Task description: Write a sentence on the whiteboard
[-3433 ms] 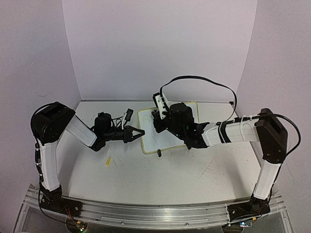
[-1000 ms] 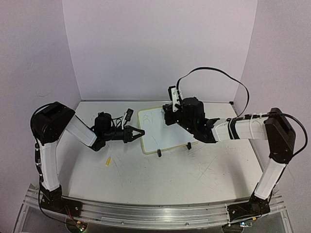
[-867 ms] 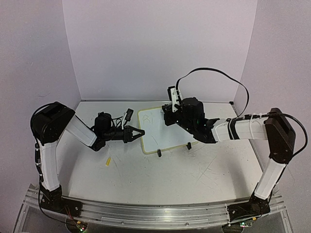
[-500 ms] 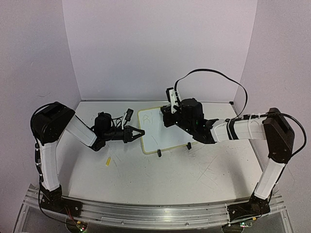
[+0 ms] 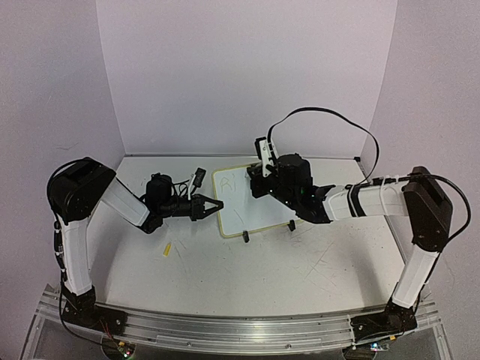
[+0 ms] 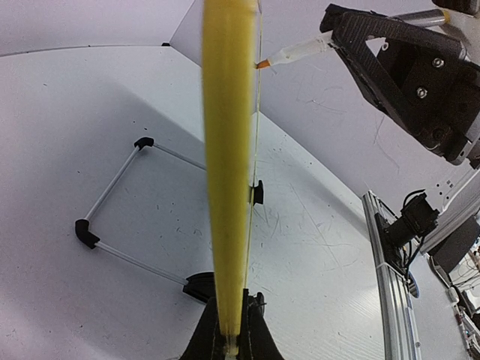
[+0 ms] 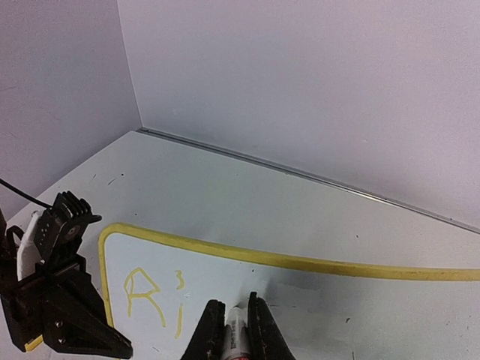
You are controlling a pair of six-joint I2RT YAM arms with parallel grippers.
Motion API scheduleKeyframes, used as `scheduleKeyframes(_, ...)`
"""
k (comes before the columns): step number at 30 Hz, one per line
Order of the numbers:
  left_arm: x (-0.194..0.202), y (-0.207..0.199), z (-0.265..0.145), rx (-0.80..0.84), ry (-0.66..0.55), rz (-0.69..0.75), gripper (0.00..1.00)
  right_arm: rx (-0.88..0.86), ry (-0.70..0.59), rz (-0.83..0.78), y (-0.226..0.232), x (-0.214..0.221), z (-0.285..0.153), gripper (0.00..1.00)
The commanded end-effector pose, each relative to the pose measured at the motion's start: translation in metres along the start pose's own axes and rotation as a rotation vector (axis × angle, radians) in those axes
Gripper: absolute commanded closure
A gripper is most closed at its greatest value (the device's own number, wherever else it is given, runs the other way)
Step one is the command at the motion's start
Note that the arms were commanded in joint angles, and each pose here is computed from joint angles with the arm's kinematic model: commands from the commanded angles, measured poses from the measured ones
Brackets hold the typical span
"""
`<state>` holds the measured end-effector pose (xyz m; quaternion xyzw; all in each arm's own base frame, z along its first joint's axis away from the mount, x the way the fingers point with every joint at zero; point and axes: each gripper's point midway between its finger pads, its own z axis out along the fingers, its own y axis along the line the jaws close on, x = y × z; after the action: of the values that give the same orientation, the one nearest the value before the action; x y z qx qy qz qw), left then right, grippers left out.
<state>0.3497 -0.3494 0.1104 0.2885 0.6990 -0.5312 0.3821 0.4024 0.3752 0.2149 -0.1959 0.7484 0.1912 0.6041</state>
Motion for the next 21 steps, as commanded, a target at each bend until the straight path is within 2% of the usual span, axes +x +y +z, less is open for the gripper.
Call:
scheduleKeyframes(1, -0.001, 0.006, -0.001, -0.04, 0.019, 0.005, 1.0, 0.012, -0.044, -0.006, 0.004, -0.014, 0.007, 1.0)
scheduleKeyframes(21, -0.002, 0.006, 0.0, -0.039, 0.017, 0.007, 1.0, -0.02, 0.012, -0.021, 0.017, 0.008, 0.009, 1.0)
